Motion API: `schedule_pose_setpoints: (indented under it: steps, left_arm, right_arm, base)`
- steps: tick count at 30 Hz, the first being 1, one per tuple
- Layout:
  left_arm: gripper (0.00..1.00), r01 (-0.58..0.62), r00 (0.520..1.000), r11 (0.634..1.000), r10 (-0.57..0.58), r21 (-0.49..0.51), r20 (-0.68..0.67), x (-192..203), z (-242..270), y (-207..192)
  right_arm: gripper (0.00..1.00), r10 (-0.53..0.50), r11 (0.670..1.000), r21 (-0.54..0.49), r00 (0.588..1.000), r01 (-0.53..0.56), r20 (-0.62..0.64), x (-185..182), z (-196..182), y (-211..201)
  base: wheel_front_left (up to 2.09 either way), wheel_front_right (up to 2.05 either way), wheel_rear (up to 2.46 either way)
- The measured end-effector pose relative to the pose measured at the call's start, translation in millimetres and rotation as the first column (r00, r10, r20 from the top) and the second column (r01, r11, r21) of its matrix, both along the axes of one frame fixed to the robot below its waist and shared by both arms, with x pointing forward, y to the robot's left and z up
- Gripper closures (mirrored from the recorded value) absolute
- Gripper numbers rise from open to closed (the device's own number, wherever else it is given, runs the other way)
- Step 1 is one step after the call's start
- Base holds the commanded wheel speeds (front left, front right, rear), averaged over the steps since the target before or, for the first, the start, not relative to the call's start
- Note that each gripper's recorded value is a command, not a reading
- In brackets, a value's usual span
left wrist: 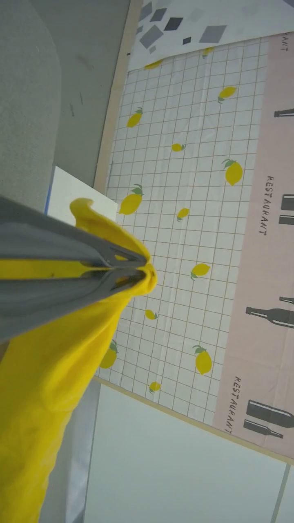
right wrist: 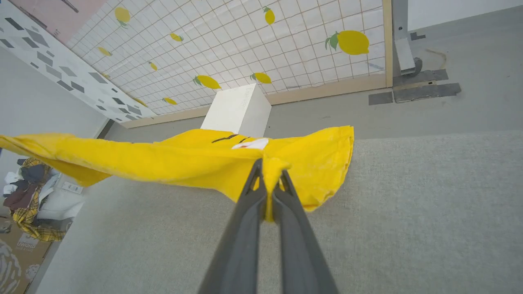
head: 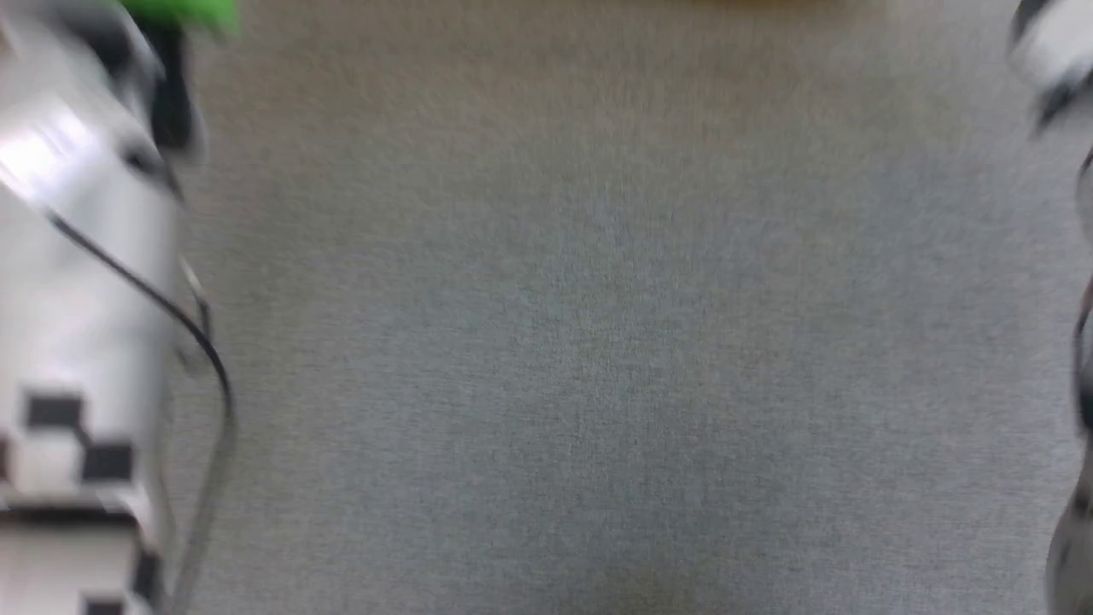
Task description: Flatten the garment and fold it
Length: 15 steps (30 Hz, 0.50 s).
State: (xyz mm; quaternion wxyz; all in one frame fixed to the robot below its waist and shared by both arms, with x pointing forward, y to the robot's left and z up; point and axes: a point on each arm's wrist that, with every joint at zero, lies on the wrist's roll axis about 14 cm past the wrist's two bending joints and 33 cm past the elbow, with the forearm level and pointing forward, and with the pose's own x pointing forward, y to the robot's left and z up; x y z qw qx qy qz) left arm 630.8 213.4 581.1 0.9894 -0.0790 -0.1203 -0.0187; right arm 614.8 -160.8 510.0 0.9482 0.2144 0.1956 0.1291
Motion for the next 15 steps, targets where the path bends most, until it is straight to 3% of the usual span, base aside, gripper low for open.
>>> schedule_pose_setpoints:
  steps: [1, 6, 15]
  left_arm:
    - [1.0, -0.005, 0.999, 1.0, 0.004, -0.015, -0.05, -28.0, -19.3, 1.8]
    - [1.0, -0.029, 0.976, 0.993, 0.002, -0.118, -0.219, -107.6, -81.9, 0.8]
    - [1.0, -0.091, 0.873, 0.978, -0.012, -0.187, -0.488, -237.1, -147.3, -1.8]
  right_arm:
    - [1.0, 0.013, 0.999, 0.029, 0.999, -0.012, -0.04, -28.1, -14.2, 4.7]
    - [1.0, 0.026, 0.998, 0.068, 0.991, -0.018, -0.128, -96.5, -43.0, 10.4]
    - [1.0, 0.008, 0.999, 0.049, 0.964, 0.005, -0.265, -208.2, -80.3, -0.4]
  base:
    - [0.0, 0.0, 0.0]
    - [0.0, 0.0, 0.0]
    - [0.0, 0.0, 0.0]
